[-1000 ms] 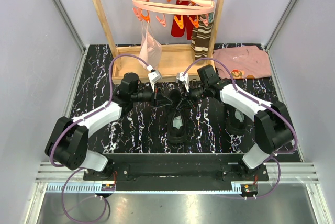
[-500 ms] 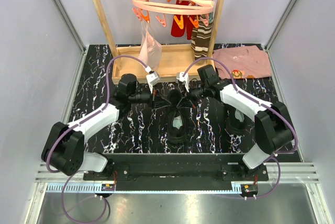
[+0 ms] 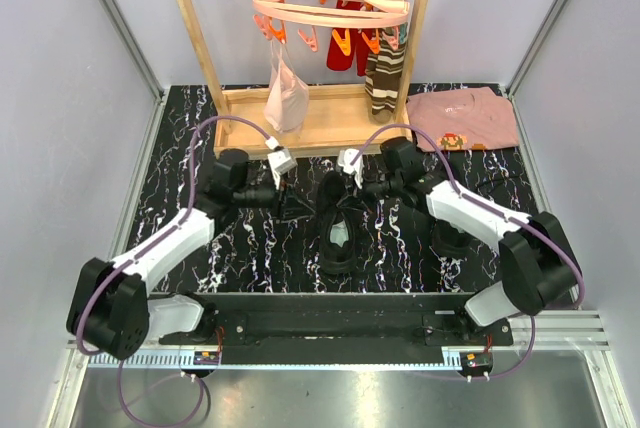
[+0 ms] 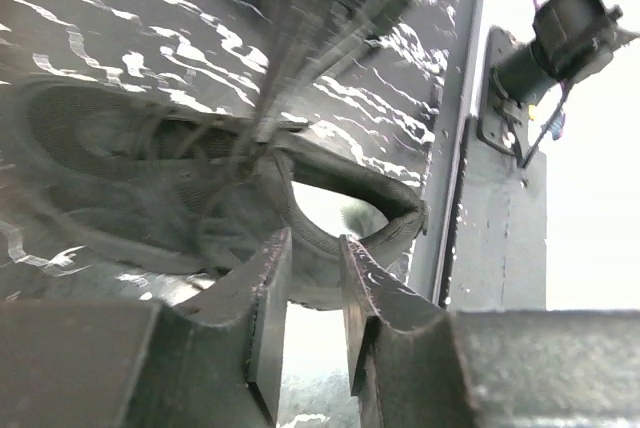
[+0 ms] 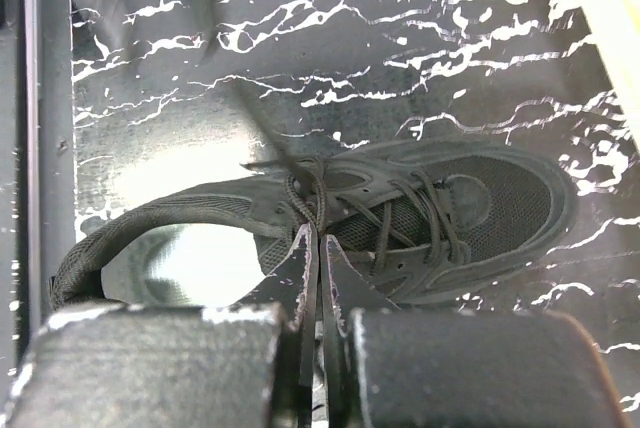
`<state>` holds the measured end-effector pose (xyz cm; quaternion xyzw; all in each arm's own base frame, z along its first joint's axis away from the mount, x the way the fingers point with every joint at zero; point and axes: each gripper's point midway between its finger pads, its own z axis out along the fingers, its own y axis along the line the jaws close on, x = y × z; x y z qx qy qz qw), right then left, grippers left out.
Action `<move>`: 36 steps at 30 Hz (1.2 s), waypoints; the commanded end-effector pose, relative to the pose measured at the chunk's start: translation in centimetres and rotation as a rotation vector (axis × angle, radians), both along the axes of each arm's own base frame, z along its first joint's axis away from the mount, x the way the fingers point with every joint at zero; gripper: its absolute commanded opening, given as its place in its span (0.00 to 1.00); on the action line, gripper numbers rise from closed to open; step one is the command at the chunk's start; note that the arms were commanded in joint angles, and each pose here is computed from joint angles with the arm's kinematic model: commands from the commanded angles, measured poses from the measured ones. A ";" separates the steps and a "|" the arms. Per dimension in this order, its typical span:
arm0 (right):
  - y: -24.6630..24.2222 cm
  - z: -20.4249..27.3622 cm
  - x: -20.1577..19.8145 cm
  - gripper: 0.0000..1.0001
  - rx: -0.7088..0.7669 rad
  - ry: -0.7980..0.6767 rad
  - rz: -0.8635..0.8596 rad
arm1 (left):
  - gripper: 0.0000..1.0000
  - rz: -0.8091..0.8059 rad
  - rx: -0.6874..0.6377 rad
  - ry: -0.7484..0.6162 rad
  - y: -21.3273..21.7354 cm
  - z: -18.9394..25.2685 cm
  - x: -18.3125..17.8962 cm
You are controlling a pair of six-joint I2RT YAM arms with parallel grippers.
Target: Tie the shoes
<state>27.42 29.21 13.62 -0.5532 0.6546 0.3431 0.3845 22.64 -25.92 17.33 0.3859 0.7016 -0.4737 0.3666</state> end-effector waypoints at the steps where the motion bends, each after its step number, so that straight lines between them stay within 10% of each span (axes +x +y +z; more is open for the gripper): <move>1: 0.7 2.4 0.7 0.00 0.048 -0.208 0.011 | 0.30 0.064 -0.065 -0.046 1.8 3.5 1.3; 13: 0.7 2.6 -0.4 0.00 0.069 -0.473 0.063 | 0.30 0.162 0.047 0.079 0.6 2.2 9.1; 36: 0.2 2.3 -0.4 0.00 0.069 -0.614 0.076 | 0.18 -0.076 0.113 0.221 -5.0 -1.3 5.1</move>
